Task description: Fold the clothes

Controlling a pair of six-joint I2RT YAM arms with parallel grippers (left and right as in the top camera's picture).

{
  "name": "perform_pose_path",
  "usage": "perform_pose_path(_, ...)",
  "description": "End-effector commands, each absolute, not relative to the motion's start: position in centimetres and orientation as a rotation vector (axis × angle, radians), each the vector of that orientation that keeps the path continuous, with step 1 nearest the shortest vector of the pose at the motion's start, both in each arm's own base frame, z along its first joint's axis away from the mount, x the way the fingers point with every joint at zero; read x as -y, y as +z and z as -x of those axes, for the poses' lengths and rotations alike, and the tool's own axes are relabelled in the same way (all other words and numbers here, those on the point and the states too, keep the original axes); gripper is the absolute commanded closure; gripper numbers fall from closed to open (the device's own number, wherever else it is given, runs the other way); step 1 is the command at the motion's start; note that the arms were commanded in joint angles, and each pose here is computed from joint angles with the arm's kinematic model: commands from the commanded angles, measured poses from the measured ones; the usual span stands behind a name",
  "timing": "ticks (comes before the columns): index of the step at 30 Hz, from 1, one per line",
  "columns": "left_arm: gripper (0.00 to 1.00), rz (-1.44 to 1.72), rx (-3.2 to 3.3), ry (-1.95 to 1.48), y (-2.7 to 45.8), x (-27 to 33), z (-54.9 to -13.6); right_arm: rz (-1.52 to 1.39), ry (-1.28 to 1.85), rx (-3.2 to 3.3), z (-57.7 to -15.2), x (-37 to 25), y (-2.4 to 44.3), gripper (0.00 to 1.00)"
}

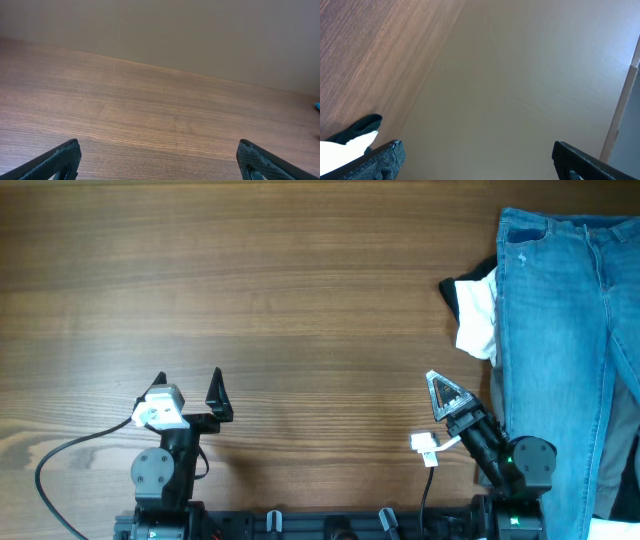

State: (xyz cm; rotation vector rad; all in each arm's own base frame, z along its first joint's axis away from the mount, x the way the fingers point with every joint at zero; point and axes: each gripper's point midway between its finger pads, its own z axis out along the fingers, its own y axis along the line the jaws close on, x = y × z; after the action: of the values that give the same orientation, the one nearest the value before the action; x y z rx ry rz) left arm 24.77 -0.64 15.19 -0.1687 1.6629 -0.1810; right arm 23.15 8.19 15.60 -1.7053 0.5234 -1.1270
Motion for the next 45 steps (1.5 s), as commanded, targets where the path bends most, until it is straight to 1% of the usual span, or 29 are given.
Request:
perform_pose_path(1,0.0,0.16,-1.66,-0.156,15.2,0.5,-24.8,1.721,-1.141,-0.469,-23.0,-8.5,15.6,0.0)
perform_pose_path(37,0.0,0.16,-1.671,-0.157,15.0,0.5,-24.8,1.722,-1.154,-0.49,-23.1,-8.2,15.6,0.0)
perform_pose_path(40,0.0,0.16,-1.671,-0.157,15.0,0.5,-24.8,1.697,-1.044,-0.554,-23.0,-8.6,15.1,0.0)
perform_pose_path(45,0.0,0.159,-1.671,-0.157,15.0,0.5,-24.8,1.566,-0.513,-0.76,-21.0,-11.5,13.8,0.0)
